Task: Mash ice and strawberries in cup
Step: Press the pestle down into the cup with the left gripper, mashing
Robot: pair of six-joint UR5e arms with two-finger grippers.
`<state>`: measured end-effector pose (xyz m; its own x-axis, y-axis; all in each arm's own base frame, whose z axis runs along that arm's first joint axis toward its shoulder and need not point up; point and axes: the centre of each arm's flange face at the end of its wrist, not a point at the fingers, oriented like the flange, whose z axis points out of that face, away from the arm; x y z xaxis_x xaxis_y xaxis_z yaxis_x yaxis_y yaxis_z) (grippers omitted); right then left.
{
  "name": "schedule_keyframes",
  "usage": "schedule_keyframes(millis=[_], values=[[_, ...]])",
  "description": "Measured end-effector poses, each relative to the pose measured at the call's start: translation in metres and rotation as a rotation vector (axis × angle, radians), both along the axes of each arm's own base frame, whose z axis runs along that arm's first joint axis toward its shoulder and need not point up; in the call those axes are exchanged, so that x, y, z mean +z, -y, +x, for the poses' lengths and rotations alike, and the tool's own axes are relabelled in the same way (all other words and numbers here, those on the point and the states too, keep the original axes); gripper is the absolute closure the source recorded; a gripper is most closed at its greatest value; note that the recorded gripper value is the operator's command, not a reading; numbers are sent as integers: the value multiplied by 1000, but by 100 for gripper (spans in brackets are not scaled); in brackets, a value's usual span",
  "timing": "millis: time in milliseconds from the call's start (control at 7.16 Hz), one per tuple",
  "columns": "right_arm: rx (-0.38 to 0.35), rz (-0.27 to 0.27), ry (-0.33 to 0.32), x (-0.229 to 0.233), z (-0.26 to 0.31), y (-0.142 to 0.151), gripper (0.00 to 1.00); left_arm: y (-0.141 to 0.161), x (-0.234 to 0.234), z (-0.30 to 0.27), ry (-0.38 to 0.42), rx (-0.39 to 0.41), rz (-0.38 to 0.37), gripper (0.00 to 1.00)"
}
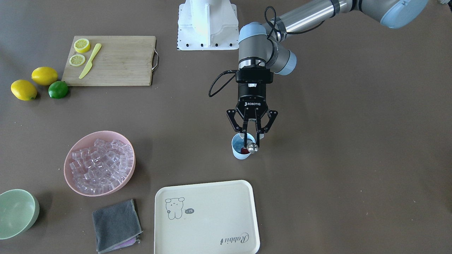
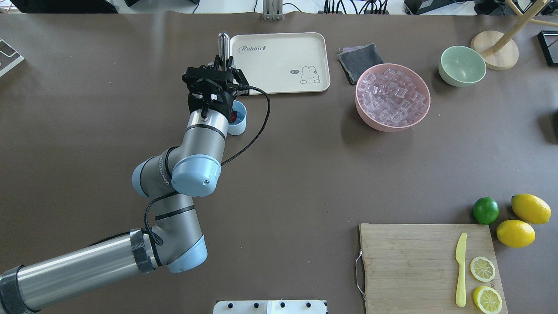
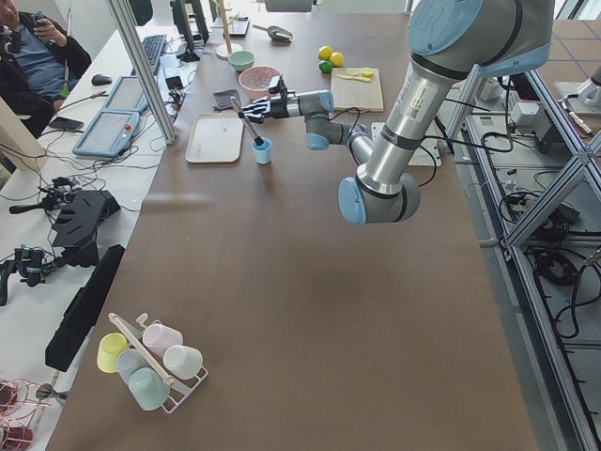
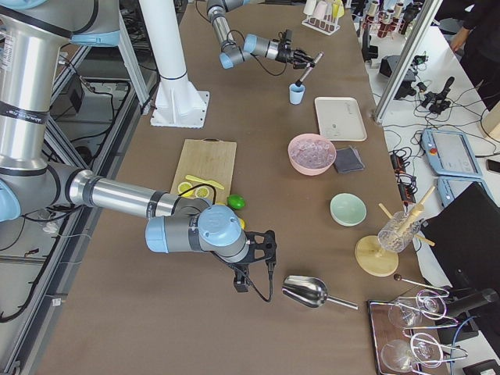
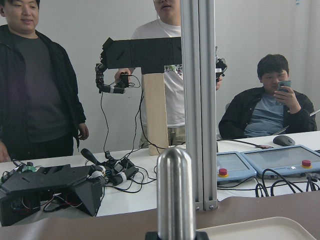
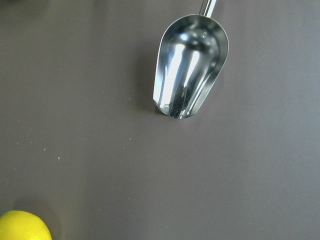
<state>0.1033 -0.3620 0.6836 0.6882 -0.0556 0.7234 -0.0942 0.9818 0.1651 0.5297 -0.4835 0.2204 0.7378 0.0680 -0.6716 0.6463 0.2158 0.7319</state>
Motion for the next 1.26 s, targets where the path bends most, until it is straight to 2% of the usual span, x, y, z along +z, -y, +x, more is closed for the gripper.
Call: schedule_keyframes(millis=[279,559,838,1257], values=[[1,-1,-2,1,0,0,1,-1,13,20,-27,9,-27,81],[1,-3,-1,1,0,-1,1,7,-18,-8,-9,45,15,81],[2,-2,1,1,0,-1,1,18,-40,-38,12,47,50,81],[1,0,0,0,0,0,1,8,-15,0,-50,74,-8,81]])
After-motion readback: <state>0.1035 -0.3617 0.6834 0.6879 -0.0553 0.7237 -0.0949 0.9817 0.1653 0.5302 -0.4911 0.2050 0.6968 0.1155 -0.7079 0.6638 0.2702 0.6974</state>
